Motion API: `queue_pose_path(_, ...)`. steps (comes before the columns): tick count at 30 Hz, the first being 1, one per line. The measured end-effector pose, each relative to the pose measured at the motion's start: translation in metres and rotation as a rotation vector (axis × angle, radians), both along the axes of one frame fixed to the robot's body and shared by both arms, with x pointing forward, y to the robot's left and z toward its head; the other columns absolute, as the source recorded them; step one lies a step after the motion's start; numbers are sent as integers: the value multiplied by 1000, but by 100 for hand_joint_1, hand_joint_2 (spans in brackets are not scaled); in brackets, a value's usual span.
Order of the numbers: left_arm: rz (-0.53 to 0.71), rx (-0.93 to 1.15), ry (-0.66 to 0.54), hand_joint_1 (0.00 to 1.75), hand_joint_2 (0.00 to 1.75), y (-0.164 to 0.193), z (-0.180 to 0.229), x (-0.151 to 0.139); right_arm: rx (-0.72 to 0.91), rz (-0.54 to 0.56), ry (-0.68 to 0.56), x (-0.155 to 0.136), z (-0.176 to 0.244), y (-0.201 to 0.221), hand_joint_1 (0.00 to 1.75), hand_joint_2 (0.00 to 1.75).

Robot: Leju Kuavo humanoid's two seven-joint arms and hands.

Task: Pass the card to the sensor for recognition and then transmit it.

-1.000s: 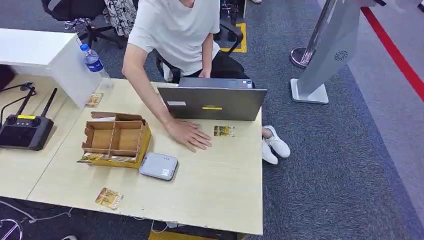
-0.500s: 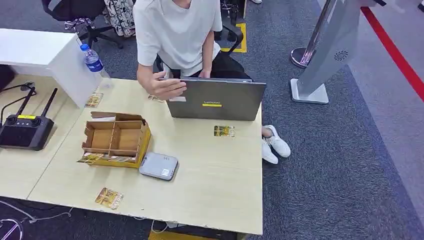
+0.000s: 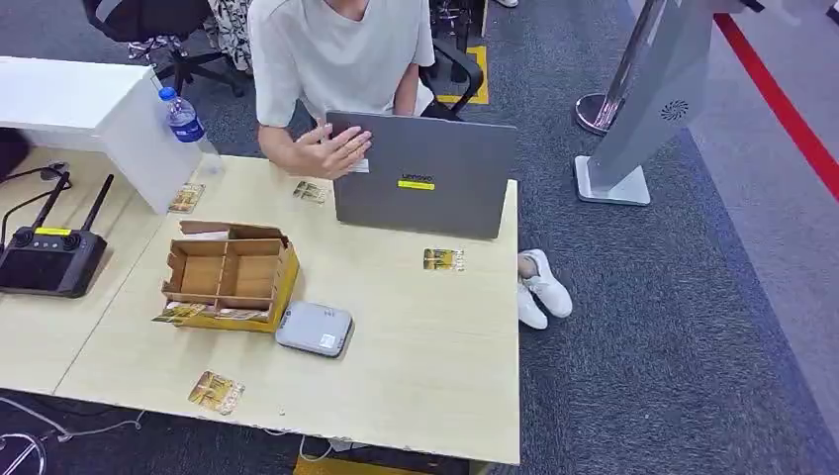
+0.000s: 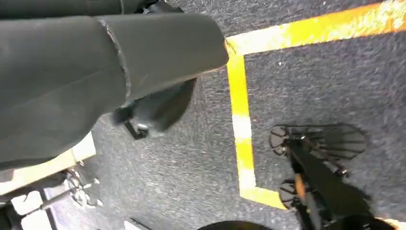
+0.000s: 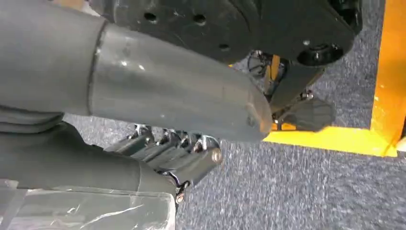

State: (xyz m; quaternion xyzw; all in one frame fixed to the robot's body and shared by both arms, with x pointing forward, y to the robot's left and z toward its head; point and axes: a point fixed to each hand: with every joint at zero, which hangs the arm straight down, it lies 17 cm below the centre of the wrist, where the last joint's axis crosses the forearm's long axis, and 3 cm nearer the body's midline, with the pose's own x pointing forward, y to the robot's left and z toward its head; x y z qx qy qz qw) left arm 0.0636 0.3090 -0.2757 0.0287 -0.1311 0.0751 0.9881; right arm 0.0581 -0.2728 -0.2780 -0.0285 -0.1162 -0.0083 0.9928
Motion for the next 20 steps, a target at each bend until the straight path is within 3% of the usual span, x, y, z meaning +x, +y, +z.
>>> queue_pose_path(1,-13,-5,2,175,0,-5,0,-2,7,-2,-2,-1,0,2,175,0)
queue_pose_path(2,-25,-7,4,0,0,-9,0,-4,12,-4,-3,-3,0,2,3,0)
queue_pose_path(18,-115,-33,26,0,0,-40,-1,-20,60,-7,-5,-15,2,12,0,0)
queue_pose_path(19,-116,-33,26,175,0,-40,-1,-20,60,-6,-4,-15,2,12,0,0)
queue_pose_path(20,-116,-33,26,175,0,-40,-1,-20,59,-6,-5,-15,2,12,0,0)
